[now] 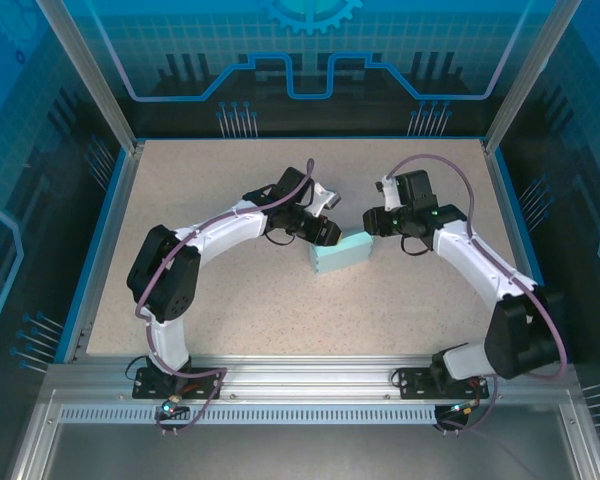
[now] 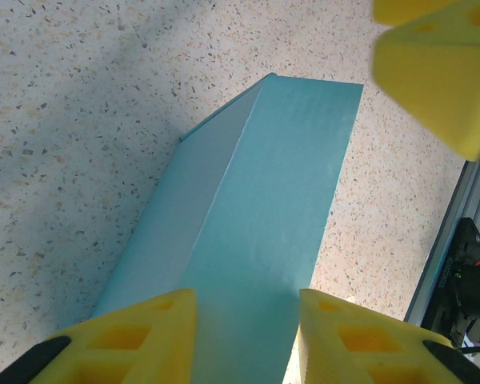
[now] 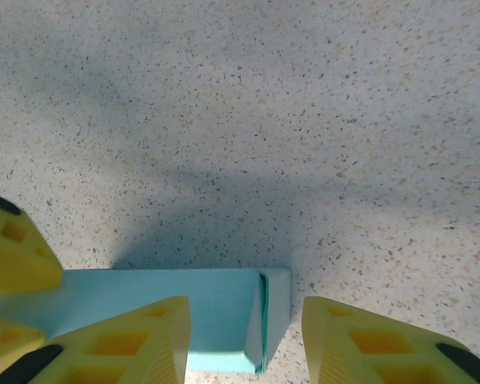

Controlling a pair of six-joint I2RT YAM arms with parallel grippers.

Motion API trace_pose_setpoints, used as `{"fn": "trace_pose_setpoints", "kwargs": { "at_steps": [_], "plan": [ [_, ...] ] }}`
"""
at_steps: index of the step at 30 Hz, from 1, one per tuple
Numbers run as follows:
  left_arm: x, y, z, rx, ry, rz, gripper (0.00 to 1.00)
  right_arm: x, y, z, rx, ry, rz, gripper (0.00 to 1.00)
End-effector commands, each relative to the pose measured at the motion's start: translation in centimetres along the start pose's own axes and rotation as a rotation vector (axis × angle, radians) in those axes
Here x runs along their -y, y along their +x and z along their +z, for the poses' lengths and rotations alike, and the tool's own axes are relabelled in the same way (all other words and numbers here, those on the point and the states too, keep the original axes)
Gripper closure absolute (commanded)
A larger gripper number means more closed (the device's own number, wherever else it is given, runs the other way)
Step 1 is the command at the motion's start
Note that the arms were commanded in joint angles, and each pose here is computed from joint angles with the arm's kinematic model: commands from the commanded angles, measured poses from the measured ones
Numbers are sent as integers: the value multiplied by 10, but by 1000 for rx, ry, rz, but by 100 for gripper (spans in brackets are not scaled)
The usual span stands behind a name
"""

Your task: Fold the paper box

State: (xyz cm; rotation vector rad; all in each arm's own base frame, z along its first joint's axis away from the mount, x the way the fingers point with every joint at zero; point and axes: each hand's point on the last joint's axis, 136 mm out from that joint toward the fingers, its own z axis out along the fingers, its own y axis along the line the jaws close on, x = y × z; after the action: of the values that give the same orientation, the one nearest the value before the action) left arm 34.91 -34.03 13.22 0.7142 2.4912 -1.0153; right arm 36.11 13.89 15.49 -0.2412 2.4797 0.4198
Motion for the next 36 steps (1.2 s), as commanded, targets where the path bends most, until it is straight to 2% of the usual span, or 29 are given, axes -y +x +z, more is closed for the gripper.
{"fn": "trace_pose_setpoints", "kwargs": {
  "at_steps": [1,9,19,20,24,30,36],
  "plan": [
    [-32,45,15,-135,-119,-59,63,-5,-6,8,-14,-44,33,58],
    [-32,46,14,-130,-123,-59,63,6,28,22,-82,-19,65,59],
    [-29,48,12,-105,-125,-57,59,14,59,30,-102,-1,107,60],
    [-27,46,11,-95,-123,-57,58,17,72,33,-127,5,116,61],
    [-19,35,5,-39,-110,-56,53,20,86,36,-141,15,130,61],
    [-14,18,-12,54,-131,-75,39,22,96,37,-143,21,142,62],
    [-31,20,-44,180,-210,-234,31,22,93,35,-134,22,136,63]
  ]
}}
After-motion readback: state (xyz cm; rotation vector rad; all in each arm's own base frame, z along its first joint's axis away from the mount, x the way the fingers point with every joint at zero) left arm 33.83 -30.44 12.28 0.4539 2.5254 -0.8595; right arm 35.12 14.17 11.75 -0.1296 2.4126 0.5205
